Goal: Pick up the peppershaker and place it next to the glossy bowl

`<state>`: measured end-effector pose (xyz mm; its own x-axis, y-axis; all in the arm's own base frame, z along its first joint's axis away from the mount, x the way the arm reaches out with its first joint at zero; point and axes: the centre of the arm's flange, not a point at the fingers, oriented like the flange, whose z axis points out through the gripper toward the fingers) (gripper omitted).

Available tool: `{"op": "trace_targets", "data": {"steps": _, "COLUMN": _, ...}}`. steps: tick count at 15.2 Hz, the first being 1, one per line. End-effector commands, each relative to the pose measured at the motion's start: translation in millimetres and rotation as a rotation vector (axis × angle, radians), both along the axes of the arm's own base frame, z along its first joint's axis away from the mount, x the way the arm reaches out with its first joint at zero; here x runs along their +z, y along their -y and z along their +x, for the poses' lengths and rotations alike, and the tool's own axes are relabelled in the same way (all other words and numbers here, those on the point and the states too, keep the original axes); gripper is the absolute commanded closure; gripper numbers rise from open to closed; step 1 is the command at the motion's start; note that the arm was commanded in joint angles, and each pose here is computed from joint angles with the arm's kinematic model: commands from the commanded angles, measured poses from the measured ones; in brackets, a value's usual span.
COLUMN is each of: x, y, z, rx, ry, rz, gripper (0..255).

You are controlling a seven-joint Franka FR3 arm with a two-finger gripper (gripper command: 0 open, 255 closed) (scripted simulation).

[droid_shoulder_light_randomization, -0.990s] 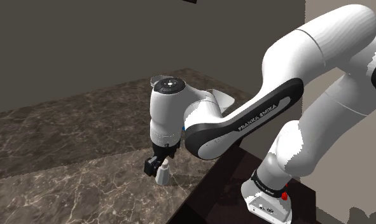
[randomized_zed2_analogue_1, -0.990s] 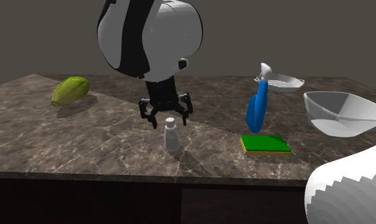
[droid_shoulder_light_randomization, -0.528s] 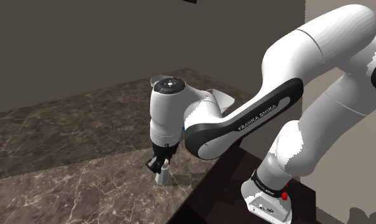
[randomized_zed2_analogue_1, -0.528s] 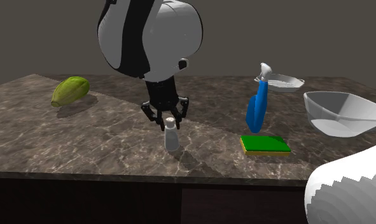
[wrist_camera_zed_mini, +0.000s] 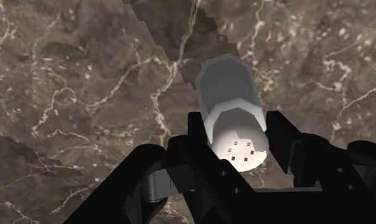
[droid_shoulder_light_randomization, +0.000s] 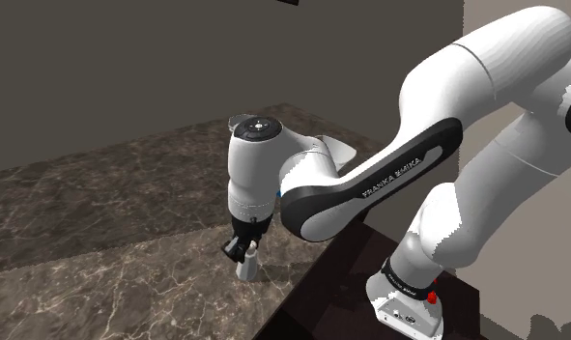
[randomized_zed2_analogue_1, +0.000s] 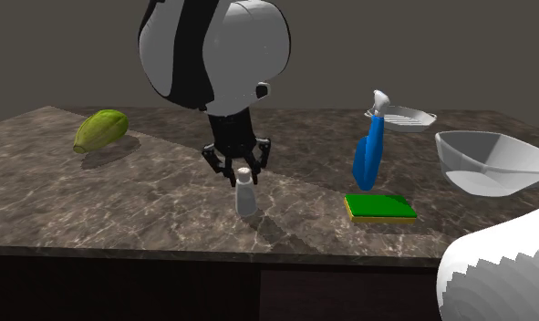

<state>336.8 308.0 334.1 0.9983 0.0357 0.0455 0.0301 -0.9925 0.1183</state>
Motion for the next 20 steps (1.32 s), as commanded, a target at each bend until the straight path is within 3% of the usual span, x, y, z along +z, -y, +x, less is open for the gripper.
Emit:
{"op": "trace_targets", "data": {"steps": 1, "x": 8, "y": 0, "z": 0, "rx": 0.000, "ry": -0.001, "rz": 0.000, "gripper": 255}}
{"op": "trace_targets", "data": {"steps": 20, "x": 108, "y": 0, "z": 0, "rx": 0.000, "ry": -0.001, "rz": 0.000, "gripper": 255}}
